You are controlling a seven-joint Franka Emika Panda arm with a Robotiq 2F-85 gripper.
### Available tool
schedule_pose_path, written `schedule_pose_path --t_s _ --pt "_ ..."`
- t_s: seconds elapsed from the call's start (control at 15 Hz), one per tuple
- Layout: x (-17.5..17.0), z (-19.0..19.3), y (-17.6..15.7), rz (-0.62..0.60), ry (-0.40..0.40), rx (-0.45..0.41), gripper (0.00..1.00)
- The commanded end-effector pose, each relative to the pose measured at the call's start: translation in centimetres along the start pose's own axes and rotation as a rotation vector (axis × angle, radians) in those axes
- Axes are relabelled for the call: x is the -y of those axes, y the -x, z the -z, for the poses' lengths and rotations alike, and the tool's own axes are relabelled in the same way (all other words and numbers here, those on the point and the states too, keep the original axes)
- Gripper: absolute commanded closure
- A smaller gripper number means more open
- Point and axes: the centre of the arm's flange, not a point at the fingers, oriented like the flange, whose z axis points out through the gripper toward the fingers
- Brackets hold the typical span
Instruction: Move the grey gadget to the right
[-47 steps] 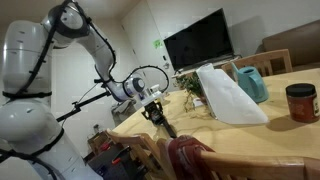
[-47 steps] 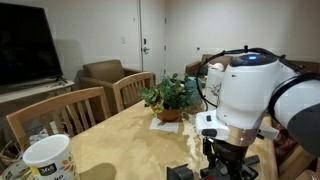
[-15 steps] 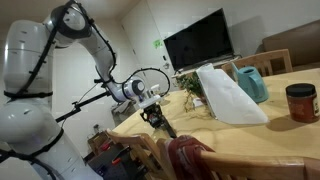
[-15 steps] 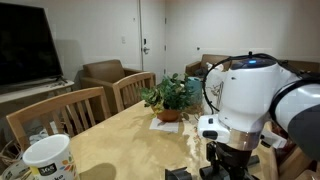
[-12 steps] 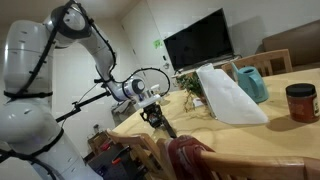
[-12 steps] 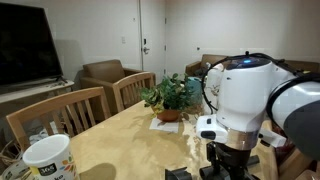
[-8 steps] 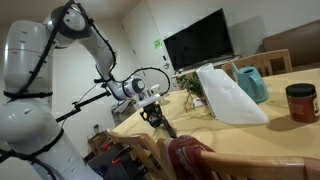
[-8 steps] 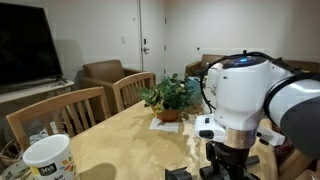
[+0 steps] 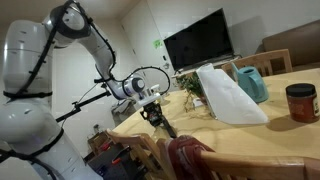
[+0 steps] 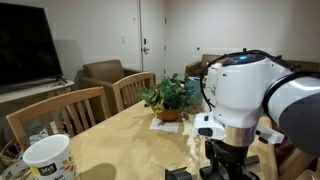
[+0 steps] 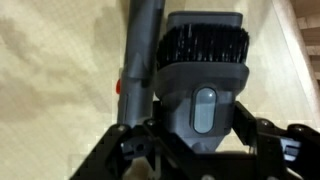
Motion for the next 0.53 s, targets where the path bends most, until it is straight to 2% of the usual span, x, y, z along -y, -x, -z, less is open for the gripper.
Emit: schedule_pose_path --t_s 0.0,0.47 --pt "-0.3 1.21 -0.42 -0.033 -0.003 0.015 0.57" --pt "-0.81 1.21 -0.8 -0.035 -0.009 0.022 0.57"
